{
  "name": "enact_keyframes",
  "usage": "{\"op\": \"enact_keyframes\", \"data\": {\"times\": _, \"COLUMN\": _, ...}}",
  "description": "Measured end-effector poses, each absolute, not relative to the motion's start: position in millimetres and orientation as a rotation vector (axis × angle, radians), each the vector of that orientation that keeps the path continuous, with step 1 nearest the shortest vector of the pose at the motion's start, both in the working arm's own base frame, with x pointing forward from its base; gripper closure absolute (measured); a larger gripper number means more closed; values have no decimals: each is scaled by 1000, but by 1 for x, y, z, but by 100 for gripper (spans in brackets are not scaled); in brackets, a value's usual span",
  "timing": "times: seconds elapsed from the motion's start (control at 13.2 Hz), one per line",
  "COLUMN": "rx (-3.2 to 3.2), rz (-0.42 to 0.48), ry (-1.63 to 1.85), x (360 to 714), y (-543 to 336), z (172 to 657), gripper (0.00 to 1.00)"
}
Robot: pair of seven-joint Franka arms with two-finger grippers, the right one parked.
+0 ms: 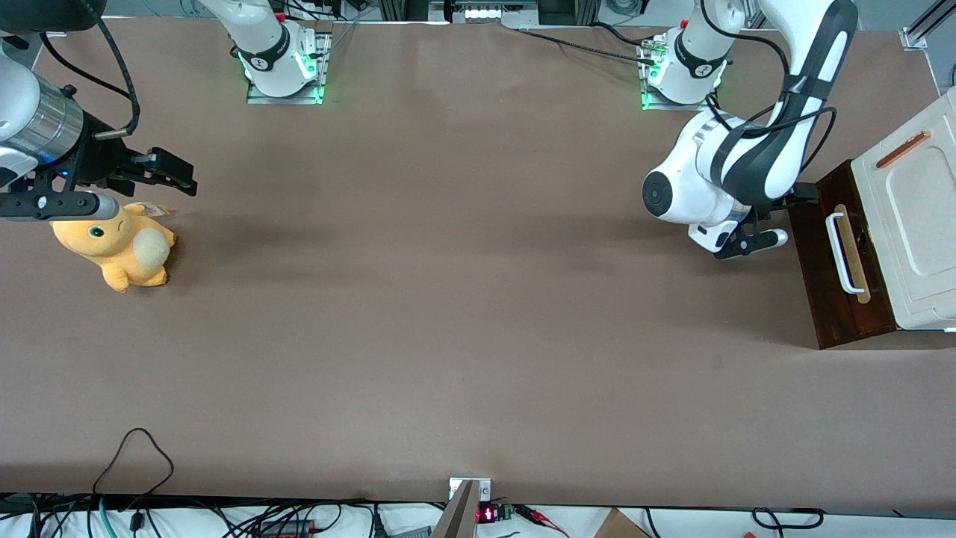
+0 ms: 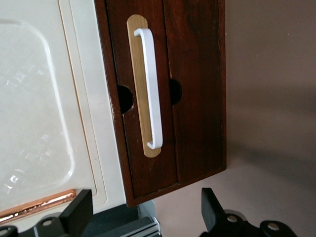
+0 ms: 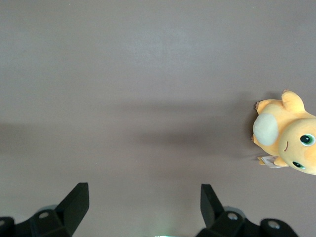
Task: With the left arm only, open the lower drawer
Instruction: 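Move the open left gripper down toward the white drawer handle, then close the left gripper around the white bar handle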
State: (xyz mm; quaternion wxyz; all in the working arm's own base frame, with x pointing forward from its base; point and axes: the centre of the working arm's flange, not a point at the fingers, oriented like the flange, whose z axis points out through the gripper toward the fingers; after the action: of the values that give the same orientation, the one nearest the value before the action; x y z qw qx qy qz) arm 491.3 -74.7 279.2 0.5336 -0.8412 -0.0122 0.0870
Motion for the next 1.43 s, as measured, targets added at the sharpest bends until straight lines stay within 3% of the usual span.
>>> {"op": "enact_keyframes", "data": {"times": 0.6, "rx": -1887, "rz": 194, "ry": 81, "x": 492, "y": -26, "z": 238, "gripper": 7}}
{"op": "enact_keyframes", "data": {"times": 1.13, "rx": -1715, "rz": 137, "ry": 197, "x": 482, "y": 23, "z": 185, "gripper": 5}}
{"op": "enact_keyframes", "data": {"times": 1.36, "rx": -1709, "rz": 140, "ry": 196, "x": 483, "y": 28, "z": 183, "gripper": 27}}
{"op": "enact_keyframes", "data": {"times": 1.43, "rx": -1709, "rz": 140, "ry": 196, "x": 483, "y": 28, "z": 183, "gripper": 29}}
